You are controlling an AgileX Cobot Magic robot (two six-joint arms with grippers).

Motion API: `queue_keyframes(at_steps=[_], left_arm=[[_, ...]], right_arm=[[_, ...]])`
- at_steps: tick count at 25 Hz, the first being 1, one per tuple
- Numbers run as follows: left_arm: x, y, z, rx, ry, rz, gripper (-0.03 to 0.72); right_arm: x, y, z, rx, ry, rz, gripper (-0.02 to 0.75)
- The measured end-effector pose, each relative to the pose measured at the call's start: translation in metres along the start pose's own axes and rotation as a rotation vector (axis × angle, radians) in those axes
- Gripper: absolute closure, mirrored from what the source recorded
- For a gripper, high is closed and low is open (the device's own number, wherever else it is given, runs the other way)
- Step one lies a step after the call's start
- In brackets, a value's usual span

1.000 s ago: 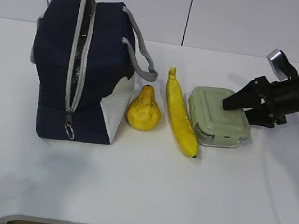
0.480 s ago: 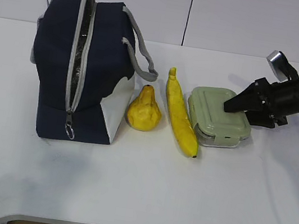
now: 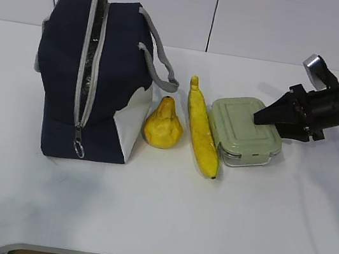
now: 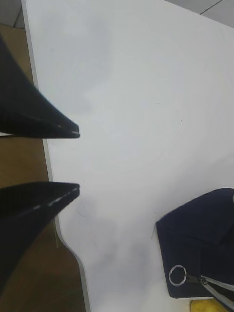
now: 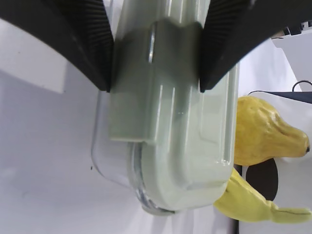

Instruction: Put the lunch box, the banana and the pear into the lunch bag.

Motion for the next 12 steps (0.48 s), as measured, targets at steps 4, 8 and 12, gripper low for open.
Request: queue_keyframes(at_steps=[4, 8, 12], left_arm=[[0.0, 0.0, 0.0, 0.0, 0.0, 0.0, 0.448], [0.0, 0.0, 0.0, 0.0, 0.0, 0.0, 0.448], [0.0, 0.0, 0.0, 0.0, 0.0, 0.0, 0.448]], right_arm=[[0.0, 0.0, 0.0, 0.0, -0.002, 0.0, 0.317], [0.0003, 0.0, 0.0, 0.0, -0.01, 0.003, 0.345], [0.0003, 0.0, 0.0, 0.0, -0.013, 0.003, 0.353]])
Point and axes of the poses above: a point on each arm's last joint axis where the gripper is mounted, y pointing back along that axis away from the gripper, x along the wrist's bending axis when the last joint is at zero, z = x × y, the point moved 1 cm from there along -y, pointing out along that axis toward the gripper, and after that the axes turned 4 degrees about y, right-handed, at the moved point
